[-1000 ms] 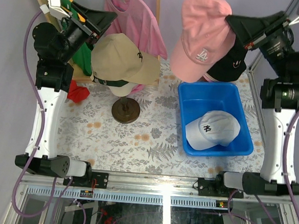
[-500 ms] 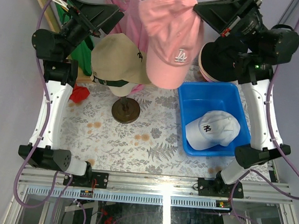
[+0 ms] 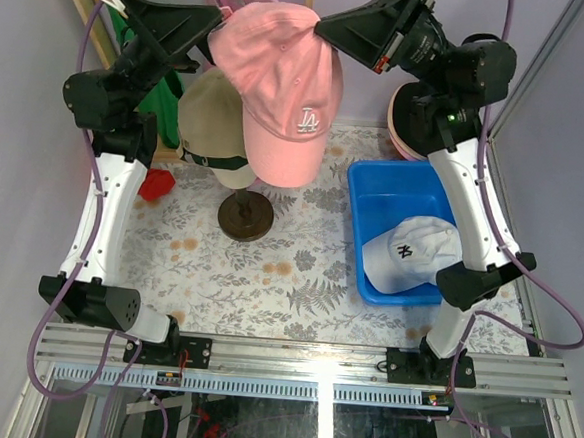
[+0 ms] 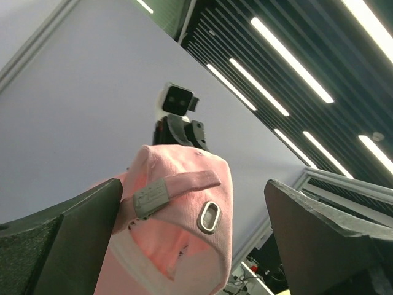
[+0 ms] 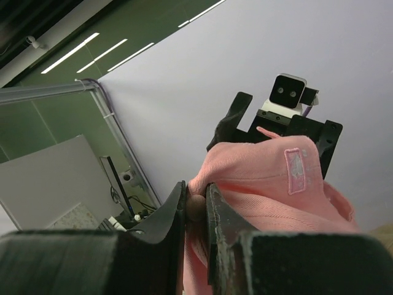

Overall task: Stack the hats
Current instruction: Stack the hat on the hat.

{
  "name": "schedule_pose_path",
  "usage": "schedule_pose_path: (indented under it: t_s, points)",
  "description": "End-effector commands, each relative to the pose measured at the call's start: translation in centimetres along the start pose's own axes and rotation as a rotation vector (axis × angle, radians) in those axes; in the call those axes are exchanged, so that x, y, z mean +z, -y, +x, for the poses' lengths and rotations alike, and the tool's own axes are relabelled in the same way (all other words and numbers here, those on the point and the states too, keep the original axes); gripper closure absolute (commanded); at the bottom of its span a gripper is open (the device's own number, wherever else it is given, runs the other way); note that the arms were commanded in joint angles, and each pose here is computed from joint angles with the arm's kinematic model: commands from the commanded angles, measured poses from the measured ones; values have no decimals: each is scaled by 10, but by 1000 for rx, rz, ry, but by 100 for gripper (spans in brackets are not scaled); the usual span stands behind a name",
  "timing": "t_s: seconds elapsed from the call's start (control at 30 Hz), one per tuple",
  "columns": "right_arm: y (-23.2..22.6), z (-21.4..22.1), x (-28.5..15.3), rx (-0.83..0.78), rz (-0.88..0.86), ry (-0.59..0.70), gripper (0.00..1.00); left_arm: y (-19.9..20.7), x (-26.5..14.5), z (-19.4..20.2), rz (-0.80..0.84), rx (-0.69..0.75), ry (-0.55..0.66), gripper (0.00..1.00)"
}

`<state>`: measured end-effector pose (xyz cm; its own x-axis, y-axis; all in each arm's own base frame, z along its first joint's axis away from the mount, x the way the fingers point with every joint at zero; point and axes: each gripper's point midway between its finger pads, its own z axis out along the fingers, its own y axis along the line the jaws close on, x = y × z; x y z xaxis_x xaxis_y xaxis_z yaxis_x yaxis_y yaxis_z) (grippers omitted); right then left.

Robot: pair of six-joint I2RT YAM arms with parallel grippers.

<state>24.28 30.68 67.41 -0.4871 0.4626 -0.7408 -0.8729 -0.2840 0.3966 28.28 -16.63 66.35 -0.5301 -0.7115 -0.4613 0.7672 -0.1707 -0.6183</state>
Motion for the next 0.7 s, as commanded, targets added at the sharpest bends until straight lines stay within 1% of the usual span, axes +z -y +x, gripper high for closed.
schedule_pose_path:
  t_s: [0.0,0.17,0.33,0.47,0.67]
  points:
    - [-29,-1,8,-51,-78,-8,100,22,-5,13,96,-13,-60,0]
    - [-24,2,14,-41,-88,-16,100,27,-8,22,113,-30,-110,0]
    - [-12,9,19,-13,-91,-35,100,31,-6,21,135,-37,-118,1]
    - [-6,13,22,5,-92,-44,100,35,-6,18,173,-52,-109,7]
    - [4,18,24,30,-88,-46,100,41,-8,17,220,-74,-111,21]
